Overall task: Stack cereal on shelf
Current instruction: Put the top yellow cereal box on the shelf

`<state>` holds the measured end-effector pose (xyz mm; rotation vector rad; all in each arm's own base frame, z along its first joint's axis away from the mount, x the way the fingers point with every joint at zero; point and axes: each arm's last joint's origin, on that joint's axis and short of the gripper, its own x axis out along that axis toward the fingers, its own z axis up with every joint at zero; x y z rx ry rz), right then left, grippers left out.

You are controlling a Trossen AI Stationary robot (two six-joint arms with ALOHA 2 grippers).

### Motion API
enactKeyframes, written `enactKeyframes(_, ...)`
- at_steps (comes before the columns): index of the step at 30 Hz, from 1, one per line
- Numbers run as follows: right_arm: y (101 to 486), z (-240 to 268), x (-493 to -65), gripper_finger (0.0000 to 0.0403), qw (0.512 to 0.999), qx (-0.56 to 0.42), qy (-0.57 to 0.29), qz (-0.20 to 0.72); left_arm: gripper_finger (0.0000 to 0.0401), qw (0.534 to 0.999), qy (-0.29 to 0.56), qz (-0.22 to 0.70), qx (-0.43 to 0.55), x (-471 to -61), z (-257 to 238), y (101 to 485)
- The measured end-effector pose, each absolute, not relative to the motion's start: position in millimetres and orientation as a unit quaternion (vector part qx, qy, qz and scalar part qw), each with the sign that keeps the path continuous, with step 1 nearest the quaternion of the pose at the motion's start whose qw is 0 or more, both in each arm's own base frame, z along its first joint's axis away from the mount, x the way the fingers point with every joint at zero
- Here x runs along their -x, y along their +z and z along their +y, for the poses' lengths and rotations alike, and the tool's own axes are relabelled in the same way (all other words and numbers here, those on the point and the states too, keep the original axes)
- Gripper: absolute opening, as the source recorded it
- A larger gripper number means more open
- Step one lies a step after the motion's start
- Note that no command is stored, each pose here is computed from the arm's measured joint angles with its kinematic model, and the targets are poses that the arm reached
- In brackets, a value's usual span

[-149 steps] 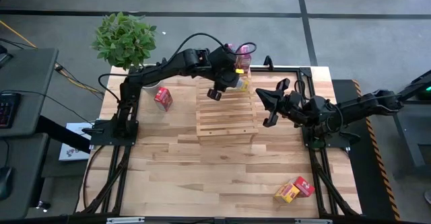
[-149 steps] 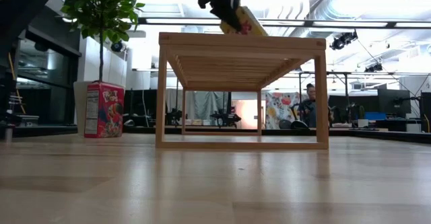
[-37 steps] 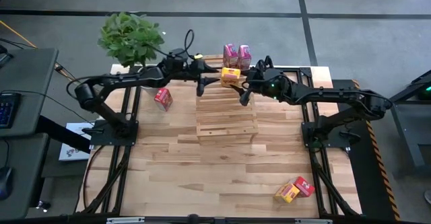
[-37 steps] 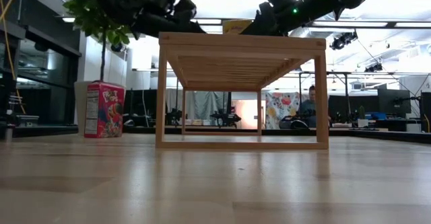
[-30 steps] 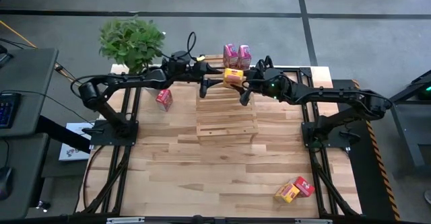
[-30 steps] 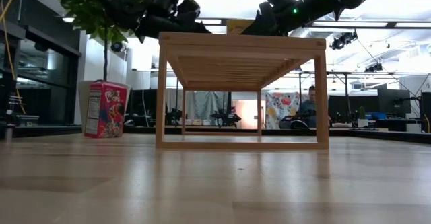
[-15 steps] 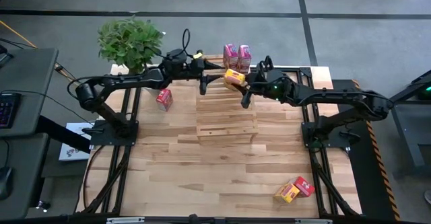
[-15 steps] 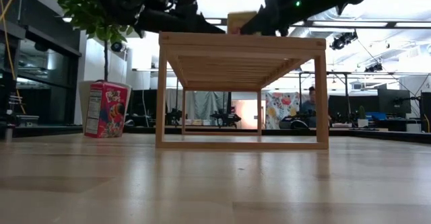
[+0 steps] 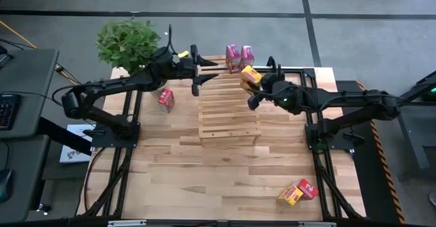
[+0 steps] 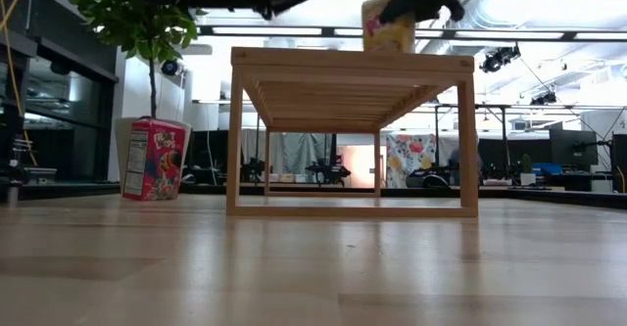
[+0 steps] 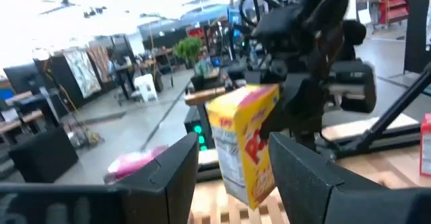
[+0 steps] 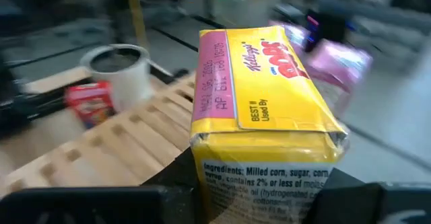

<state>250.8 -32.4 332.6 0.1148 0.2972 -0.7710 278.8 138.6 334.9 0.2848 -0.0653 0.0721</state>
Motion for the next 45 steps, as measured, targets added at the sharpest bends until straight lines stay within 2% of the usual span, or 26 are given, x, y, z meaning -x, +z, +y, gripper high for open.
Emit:
enactKeyframes(4, 333.8, -28.8, -261.0, 0.0105, 0.880, -0.100, -0.440, 0.149, 0.0170, 0.988, 0.038, -0.047, -0.141, -272.0, 134.9, 344.3)
enactKeyframes(10, 315.7, -32.7, -276.8, 0.0104, 0.841, -0.145, -0.507, 0.121, 0.0170, 0.986, 0.039, -0.061, -0.147, -268.6, 132.8, 350.2)
enactKeyframes(21, 293.4, -35.6, -292.6, 0.0104, 0.804, -0.159, -0.567, 0.090, 0.0170, 0.987, 0.031, -0.059, -0.145, -270.9, 128.6, 349.4)
enactKeyframes(27, 286.4, -37.0, -297.7, 0.0107, 0.795, -0.182, -0.573, 0.077, 0.0170, 0.987, 0.031, -0.060, -0.149, -271.1, 128.2, 349.5)
enactKeyframes(36, 285.8, -36.5, -299.4, 0.0142, 0.804, -0.179, -0.560, 0.092, 0.0170, 0.987, 0.031, -0.060, -0.149, -271.1, 128.2, 349.5)
enactKeyframes(45, 286.2, -36.8, -299.0, 0.0146, 0.794, -0.203, -0.568, 0.067, 0.0170, 0.987, 0.031, -0.059, -0.149, -271.1, 128.2, 349.5)
